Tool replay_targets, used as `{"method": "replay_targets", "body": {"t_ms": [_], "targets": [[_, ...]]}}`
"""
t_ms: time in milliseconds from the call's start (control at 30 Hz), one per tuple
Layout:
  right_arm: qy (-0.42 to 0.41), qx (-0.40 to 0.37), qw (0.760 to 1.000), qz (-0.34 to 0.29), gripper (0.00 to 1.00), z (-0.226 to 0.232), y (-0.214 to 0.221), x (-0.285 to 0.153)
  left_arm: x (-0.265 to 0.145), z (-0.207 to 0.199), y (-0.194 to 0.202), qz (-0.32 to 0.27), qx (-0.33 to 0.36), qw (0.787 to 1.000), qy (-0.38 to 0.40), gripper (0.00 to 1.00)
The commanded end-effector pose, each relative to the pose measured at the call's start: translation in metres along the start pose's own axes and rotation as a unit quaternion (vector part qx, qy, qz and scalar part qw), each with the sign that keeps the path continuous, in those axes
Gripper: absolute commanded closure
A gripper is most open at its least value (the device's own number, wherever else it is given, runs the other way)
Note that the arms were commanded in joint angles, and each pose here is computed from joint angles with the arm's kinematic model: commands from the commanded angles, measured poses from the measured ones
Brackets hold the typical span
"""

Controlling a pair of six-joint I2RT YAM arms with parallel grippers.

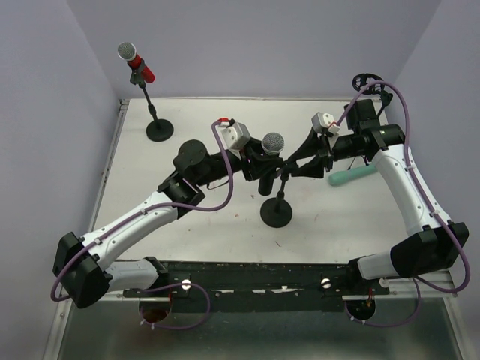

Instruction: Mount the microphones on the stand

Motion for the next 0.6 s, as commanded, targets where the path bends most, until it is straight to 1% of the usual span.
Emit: {"method": "replay_targets", "body": {"t_ms": [0, 33, 100, 200, 233, 267, 300, 333, 467, 567], "targets": [[-0.012, 0.022, 1.0, 0.002, 0.42, 0.0091, 0.004, 0.0025, 0.0059, 0.0013, -0.0207, -0.051, 0.019, 0.999, -0.002, 1.0], [-0.013, 0.022, 1.0, 0.002, 0.4, 0.0095, 0.0039, 0.0028, 0.0062, 0.0015, -0.0208, -0.052, 0.02, 0.998, -0.002, 1.0], [-0.012, 0.022, 1.0, 0.003, 0.39, 0.0093, 0.0041, 0.0028, 0.0061, 0.0022, -0.0219, -0.053, 0.021, 0.998, -0.003, 1.0], [-0.011, 0.02, 1.0, 0.004, 0.42, 0.0084, 0.004, 0.0023, 0.0059, 0.0015, -0.0211, -0.052, 0.023, 0.998, -0.002, 1.0], [-0.012, 0.022, 1.0, 0.004, 0.48, 0.0088, 0.0048, 0.0028, 0.0063, 0.0013, -0.0204, -0.051, 0.024, 0.998, -0.001, 1.0], [-0.011, 0.022, 1.0, 0.005, 0.57, 0.0083, 0.0047, 0.0023, 0.0057, 0.0011, -0.0209, -0.052, 0.024, 0.998, -0.002, 1.0], [-0.01, 0.021, 1.0, 0.005, 0.71, 0.0081, 0.0046, 0.0023, 0.0054, 0.0018, -0.0203, -0.051, 0.025, 0.998, -0.003, 1.0], [-0.011, 0.022, 1.0, 0.006, 0.78, 0.0082, 0.0044, 0.0026, 0.0054, 0.0019, -0.0203, -0.051, 0.025, 0.998, -0.003, 1.0], [-0.011, 0.022, 1.0, 0.006, 0.87, 0.0087, 0.0038, 0.0024, 0.006, 0.0006, -0.0184, -0.054, 0.027, 0.998, 0.004, 1.0], [-0.011, 0.023, 1.0, 0.007, 0.91, 0.0077, 0.0048, 0.0022, 0.0073, -0.001, -0.0173, -0.06, 0.026, 0.998, 0.01, 1.0]]}}
Point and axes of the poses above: each gripper's point midway between its finger pads, its own x axis out along the fingers, its own z axis along the line the jaws close on, y = z × x, the point moved 3 cm from there along -x, back along the fingers, and after that the axes turned 1 degree about x, right-handed, at the moved point
